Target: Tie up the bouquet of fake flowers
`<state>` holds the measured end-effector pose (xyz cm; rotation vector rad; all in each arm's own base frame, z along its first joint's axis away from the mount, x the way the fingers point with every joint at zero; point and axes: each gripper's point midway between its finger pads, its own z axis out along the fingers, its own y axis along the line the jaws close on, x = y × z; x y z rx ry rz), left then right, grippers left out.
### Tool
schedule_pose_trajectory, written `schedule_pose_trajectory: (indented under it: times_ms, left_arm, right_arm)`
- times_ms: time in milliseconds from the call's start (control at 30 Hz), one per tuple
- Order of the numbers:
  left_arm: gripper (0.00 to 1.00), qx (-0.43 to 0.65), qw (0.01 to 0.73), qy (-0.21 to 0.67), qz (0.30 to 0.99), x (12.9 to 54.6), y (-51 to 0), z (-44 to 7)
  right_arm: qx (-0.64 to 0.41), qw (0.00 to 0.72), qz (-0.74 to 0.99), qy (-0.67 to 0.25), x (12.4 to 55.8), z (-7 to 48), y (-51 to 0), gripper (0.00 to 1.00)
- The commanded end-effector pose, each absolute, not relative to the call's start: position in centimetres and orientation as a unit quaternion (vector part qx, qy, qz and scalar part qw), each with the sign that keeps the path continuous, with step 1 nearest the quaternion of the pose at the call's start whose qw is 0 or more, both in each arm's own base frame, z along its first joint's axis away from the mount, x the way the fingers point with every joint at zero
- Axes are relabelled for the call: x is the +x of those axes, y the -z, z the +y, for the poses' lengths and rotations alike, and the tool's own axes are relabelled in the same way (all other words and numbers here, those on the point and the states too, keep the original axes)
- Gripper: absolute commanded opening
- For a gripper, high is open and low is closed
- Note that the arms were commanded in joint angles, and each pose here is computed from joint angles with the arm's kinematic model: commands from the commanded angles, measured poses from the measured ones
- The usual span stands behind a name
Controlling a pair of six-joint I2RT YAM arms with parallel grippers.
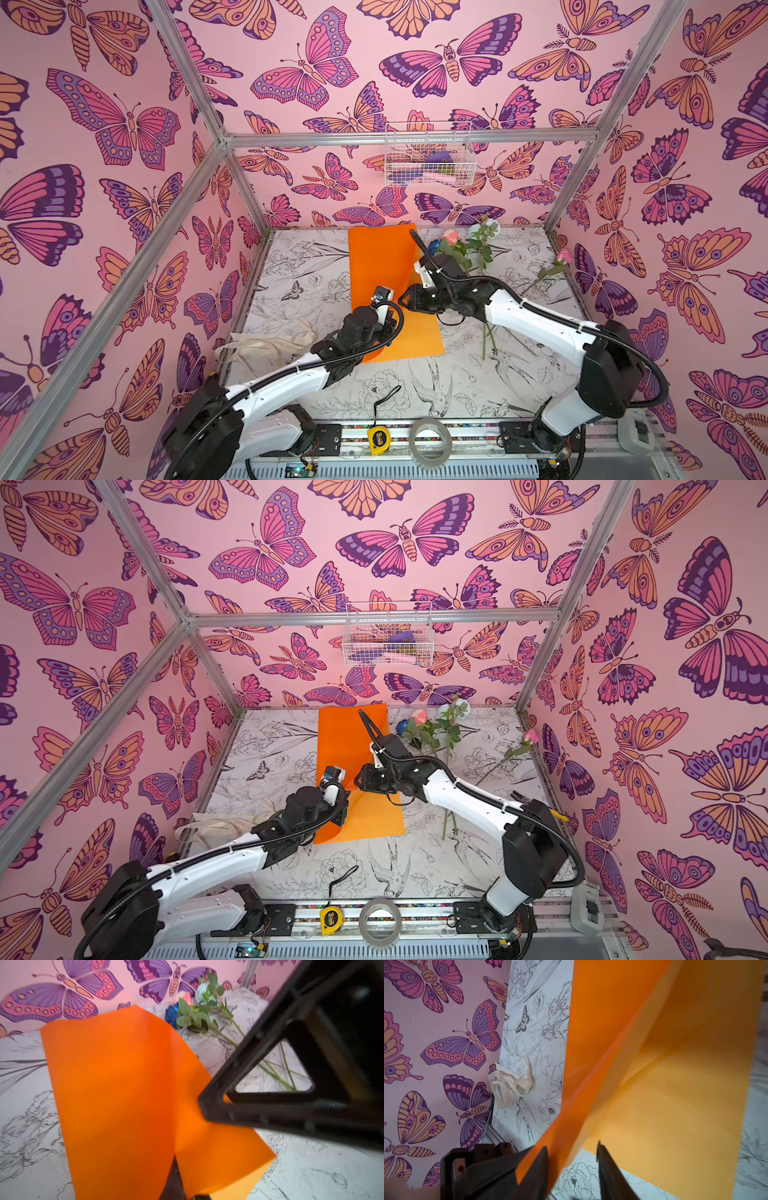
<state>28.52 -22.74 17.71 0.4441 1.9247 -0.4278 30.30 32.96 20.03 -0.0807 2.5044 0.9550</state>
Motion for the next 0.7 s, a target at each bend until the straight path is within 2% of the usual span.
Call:
schedule_pose_trajectory:
  times_ms: [0,200,367,667]
  left_arm:
    - [0.0,0.139,0.554,0.146,0.808,28.6,-18.7,-20.0]
    - [0.0,0.089,0.579,0.125,0.801,28.5,-20.8,-17.5]
    - [0.0,0.056,0.588,0.129,0.796,28.4,-21.8,-16.4]
    - [0.0,0.001,0.591,0.123,0.797,27.6,-21.7,-13.9]
  right_arm:
    - [-0.008,0.305,0.9,-0.311,31.6,28.7,-23.8,0.47]
    - [0.016,0.357,0.91,-0.209,31.8,23.2,-23.5,0.51]
    - [-0.006,0.318,0.936,-0.149,31.9,22.7,-19.1,0.5]
    - [-0.108,0.232,0.963,-0.084,34.5,26.0,-11.7,0.52]
